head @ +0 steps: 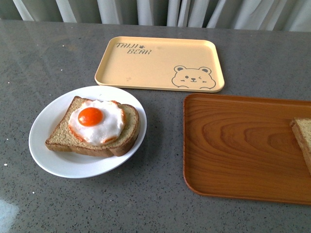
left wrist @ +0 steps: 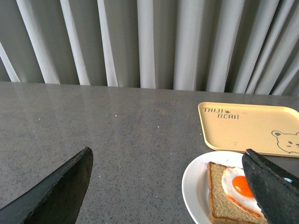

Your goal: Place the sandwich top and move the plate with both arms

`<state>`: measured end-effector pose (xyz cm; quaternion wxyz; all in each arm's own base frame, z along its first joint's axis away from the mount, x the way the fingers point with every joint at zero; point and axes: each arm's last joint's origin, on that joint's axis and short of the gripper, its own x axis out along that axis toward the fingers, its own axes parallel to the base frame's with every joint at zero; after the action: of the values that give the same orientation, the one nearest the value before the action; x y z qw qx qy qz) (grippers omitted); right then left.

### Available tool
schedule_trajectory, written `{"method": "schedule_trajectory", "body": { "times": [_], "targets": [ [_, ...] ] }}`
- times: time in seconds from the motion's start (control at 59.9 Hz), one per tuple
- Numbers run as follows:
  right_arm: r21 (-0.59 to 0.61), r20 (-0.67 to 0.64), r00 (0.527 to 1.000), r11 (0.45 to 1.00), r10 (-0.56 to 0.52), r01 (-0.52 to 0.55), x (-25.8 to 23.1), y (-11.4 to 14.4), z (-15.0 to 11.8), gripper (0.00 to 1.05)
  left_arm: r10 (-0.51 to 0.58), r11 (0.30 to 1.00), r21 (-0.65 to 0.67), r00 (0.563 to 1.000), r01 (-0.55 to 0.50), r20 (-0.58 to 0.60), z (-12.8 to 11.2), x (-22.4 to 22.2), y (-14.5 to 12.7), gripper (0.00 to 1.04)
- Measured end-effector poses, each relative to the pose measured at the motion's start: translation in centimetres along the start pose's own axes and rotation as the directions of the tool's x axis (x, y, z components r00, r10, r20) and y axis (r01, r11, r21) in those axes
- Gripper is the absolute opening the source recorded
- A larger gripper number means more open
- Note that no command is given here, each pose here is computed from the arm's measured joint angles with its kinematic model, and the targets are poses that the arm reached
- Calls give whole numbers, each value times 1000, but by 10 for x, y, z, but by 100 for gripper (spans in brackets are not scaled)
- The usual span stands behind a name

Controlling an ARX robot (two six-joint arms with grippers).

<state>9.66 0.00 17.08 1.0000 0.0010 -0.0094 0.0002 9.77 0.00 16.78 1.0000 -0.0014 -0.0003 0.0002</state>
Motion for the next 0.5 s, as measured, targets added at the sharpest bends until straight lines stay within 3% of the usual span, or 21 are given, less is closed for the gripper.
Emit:
{"method": "schedule_trajectory", "body": {
  "times": [0.501],
  "targets": [
    [0, 0, 1000, 1000, 0, 0, 0, 0, 0, 96, 0, 1000, 0, 1000, 0, 0, 0, 0, 0, 96]
  ]
}}
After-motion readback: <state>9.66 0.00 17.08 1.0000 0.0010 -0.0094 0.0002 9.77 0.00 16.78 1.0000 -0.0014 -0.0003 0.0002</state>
